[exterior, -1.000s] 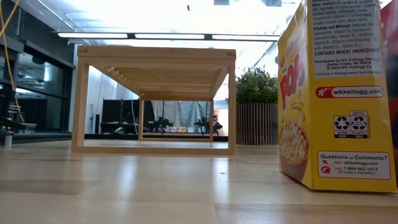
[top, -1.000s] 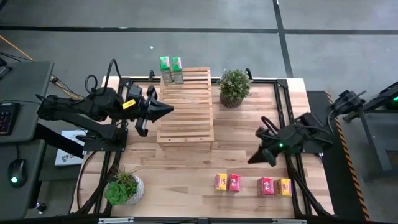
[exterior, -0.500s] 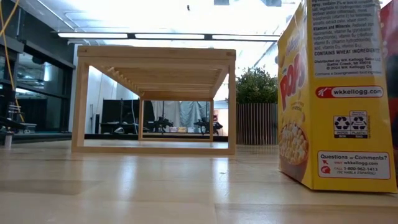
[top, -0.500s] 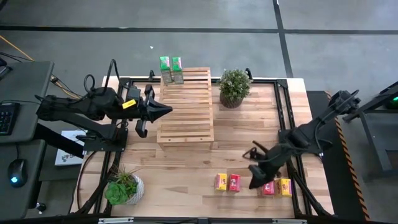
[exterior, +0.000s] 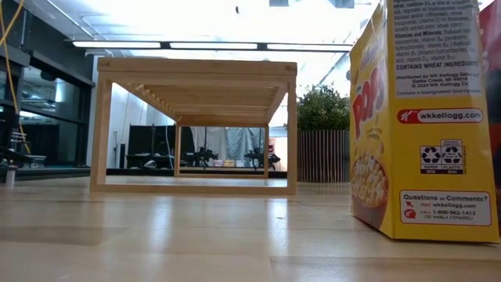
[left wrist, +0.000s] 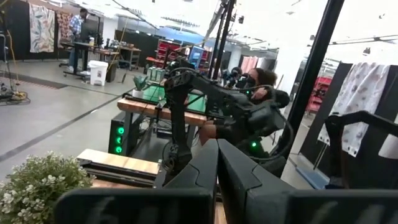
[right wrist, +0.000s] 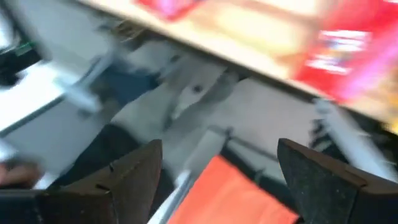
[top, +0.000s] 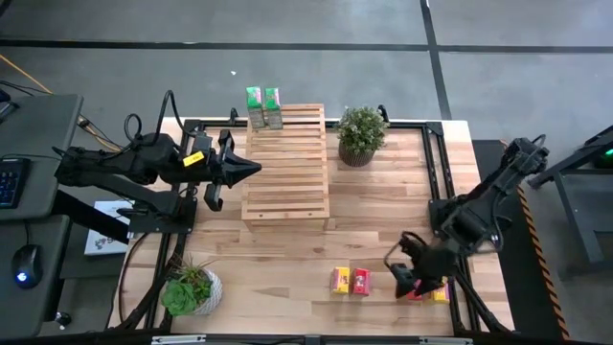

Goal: Stack cereal on shelf
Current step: Put the right red cereal box on the shelf

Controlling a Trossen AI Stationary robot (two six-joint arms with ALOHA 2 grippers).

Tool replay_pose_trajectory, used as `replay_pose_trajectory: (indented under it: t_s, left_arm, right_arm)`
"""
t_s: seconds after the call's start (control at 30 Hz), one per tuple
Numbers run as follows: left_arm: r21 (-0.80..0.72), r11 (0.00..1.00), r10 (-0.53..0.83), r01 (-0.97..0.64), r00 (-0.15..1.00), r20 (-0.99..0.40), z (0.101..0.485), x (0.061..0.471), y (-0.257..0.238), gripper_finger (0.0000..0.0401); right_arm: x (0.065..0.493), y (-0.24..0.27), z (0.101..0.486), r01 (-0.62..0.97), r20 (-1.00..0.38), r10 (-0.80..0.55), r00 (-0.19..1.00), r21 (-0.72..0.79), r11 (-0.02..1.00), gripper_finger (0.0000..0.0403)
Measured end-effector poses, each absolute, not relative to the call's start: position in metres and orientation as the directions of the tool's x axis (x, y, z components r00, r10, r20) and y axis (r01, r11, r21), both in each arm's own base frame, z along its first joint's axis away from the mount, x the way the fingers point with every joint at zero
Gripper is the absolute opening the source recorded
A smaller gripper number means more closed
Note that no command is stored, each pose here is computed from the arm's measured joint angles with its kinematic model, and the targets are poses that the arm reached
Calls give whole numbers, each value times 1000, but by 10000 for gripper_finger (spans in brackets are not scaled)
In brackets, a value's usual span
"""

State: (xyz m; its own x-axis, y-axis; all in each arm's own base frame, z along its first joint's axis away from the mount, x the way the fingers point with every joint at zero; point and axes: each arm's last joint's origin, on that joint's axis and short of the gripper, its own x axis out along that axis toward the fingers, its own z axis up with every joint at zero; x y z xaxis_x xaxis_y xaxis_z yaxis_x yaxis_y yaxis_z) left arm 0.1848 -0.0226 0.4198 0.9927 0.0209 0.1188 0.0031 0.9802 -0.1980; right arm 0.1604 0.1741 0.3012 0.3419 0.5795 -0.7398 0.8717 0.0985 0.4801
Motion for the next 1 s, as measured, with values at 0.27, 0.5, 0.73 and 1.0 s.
replay_pose_trajectory:
  t_s: [0.27, 0.5, 0.73, 1.0]
  left_arm:
    - [-202, 979, 22, 10, 988, 155, 423, 184, -23, 0]
    - [-203, 979, 22, 10, 988, 156, 423, 185, -23, 0]
    - [-203, 979, 26, 6, 988, 155, 423, 185, -22, 0]
    - [-203, 979, 29, 3, 988, 155, 423, 185, -22, 0]
  right_arm:
    - [138, 195, 336, 957, -948, 235, 215, 253, 145, 310]
    - [152, 215, 318, 979, -988, 114, 106, 123, 160, 311]
    - [172, 226, 292, 990, -999, 38, 38, 43, 131, 311]
    - [188, 229, 270, 993, -998, -33, -53, -56, 101, 311]
